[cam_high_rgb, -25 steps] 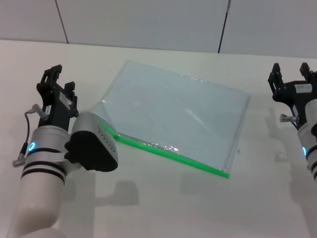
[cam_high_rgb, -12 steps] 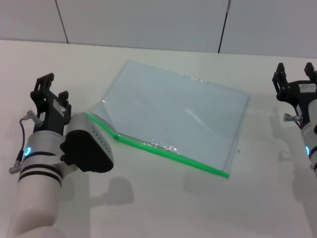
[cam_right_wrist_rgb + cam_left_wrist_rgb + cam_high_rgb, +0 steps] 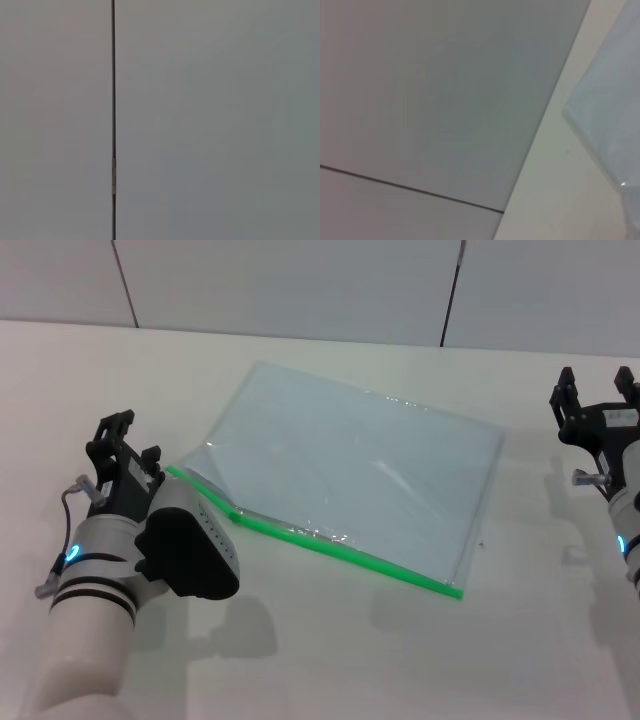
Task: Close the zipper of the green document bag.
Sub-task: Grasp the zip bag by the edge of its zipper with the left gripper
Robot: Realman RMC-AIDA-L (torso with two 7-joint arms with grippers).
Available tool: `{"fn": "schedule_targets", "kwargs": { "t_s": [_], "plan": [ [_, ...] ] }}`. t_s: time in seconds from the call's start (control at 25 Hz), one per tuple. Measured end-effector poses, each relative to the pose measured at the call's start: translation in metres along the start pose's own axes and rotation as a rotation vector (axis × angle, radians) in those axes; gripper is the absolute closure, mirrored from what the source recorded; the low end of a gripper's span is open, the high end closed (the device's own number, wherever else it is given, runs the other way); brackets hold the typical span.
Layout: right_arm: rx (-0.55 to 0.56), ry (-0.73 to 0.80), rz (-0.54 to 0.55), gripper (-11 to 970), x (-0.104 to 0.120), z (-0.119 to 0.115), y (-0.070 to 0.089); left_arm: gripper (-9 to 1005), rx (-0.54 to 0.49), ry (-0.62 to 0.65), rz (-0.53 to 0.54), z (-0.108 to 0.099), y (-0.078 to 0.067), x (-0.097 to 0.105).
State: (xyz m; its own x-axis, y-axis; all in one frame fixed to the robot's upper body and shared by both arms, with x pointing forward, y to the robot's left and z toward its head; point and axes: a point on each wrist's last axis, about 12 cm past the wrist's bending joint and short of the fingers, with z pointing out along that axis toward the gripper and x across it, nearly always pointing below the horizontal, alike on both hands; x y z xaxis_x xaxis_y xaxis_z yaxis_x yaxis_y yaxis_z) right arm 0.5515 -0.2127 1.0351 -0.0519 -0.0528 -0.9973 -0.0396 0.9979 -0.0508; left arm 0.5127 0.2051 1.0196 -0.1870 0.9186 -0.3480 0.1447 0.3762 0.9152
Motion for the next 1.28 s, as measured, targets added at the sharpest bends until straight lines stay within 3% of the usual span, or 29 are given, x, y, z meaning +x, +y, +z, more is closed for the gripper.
{"fn": "schedule_targets", "kwargs": {
  "t_s": [0.76,1.28],
  "plan": [
    [0.0,0.0,0.0,304,0.0001,-0.0001,0.0,421,0.077,0.011,-0.004,-0.0006,-0.0094,0.0012],
    [0.007,0.004,0.003,304,0.0008,-0.0005,-0.001,421,0.029,0.032,0.002,-0.0011,-0.0042,0.0032]
  ]
}}
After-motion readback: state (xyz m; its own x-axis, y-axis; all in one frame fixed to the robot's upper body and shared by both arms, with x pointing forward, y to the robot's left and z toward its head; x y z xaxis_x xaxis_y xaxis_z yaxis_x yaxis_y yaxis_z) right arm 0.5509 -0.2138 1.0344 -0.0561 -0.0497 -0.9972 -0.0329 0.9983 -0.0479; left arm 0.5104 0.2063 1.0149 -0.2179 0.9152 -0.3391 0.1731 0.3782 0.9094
